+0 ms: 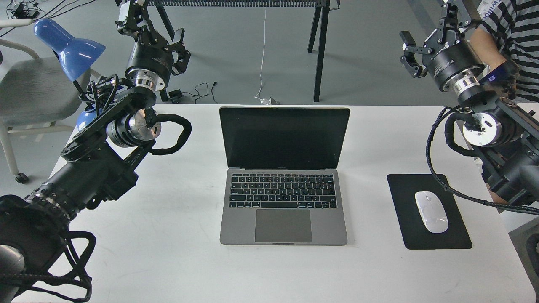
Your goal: Close notebook with right arm
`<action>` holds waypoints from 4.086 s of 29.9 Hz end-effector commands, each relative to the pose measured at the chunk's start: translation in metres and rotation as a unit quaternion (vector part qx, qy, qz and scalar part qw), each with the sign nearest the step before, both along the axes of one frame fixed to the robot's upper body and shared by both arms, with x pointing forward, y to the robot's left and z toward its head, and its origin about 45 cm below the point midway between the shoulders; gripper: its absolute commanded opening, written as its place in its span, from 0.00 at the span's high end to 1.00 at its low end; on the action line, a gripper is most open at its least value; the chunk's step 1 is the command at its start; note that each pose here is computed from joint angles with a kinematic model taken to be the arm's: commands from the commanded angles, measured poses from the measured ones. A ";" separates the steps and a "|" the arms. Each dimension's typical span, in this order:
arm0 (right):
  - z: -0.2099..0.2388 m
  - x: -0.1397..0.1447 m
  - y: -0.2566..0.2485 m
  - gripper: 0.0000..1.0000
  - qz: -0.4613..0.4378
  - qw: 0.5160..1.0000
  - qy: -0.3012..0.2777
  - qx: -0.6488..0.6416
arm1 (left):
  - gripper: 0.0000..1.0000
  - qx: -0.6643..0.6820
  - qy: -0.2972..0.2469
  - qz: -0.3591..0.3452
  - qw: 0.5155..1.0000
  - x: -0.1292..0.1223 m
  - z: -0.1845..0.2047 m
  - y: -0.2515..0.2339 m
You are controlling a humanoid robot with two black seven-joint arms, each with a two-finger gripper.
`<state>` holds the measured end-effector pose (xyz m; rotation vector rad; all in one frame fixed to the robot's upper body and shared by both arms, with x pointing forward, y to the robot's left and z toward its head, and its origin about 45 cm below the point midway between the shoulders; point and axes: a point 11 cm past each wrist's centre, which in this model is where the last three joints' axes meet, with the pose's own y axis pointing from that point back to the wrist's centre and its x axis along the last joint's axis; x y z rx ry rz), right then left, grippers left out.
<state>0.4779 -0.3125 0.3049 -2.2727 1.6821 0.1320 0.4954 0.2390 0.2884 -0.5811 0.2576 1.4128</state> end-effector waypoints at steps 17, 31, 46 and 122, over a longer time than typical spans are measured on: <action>-0.011 0.007 0.042 0.00 0.042 0.996 0.005 -0.072 | 0.00 0.005 -0.006 -0.013 1.000 -0.002 0.002 -0.013; -0.015 0.027 0.105 0.00 0.092 0.956 0.006 -0.280 | 0.00 0.005 -0.007 -0.014 1.000 -0.002 0.002 -0.013; -0.040 0.021 0.157 0.00 0.171 0.881 -0.015 -0.441 | 0.00 0.005 -0.006 -0.013 1.000 -0.002 0.002 -0.013; -0.118 -0.105 0.195 0.00 0.432 0.791 0.030 -0.432 | 0.00 0.004 -0.005 -0.014 1.000 -0.002 0.001 -0.012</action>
